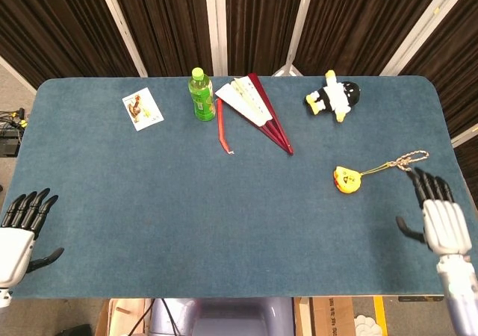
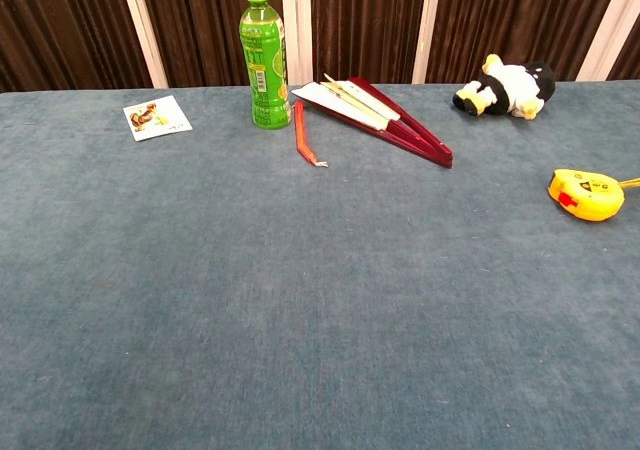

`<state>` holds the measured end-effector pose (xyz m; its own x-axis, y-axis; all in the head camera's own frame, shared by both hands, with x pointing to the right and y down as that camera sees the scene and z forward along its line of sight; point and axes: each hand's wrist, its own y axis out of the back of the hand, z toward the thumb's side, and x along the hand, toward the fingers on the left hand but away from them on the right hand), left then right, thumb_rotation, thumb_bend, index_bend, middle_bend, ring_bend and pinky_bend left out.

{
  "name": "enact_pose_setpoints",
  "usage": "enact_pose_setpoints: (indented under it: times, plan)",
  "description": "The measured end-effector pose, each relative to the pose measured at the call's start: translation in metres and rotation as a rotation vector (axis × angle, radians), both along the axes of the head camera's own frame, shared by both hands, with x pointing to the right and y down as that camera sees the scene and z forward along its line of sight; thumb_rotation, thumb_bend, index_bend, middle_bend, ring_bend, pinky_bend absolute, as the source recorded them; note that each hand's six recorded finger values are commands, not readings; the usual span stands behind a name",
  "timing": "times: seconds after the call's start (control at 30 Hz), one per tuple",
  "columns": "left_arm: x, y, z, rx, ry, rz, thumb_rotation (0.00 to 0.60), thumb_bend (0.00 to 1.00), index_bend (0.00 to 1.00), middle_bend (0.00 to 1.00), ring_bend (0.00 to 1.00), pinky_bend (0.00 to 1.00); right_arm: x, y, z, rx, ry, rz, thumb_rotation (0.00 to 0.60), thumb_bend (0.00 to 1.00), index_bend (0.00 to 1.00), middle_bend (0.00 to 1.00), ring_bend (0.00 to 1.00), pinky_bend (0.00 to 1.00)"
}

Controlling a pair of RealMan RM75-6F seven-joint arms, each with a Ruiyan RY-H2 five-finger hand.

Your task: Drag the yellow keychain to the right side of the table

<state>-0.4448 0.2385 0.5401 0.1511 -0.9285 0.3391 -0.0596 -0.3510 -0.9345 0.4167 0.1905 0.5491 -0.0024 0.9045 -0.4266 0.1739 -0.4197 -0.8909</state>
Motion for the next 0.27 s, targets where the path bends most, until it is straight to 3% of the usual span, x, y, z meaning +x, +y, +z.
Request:
enact_pose_setpoints:
  times: [0.23,0.27]
  plan:
    - [-0.004,0.000,0.001,-0.010,-0.011,-0.013,0.600,0.00,0.00,0.00,0.00,0.00,-0.010,0.063,-0.011,-0.020,0.027,-0.083,0.600,0.35,0.00,0.00,0.00,0.00]
    - [-0.004,0.000,0.001,-0.007,-0.010,-0.013,0.600,0.00,0.00,0.00,0.00,0.00,-0.010,0.064,-0.011,-0.017,0.029,-0.084,0.600,0.35,0.00,0.00,0.00,0.00]
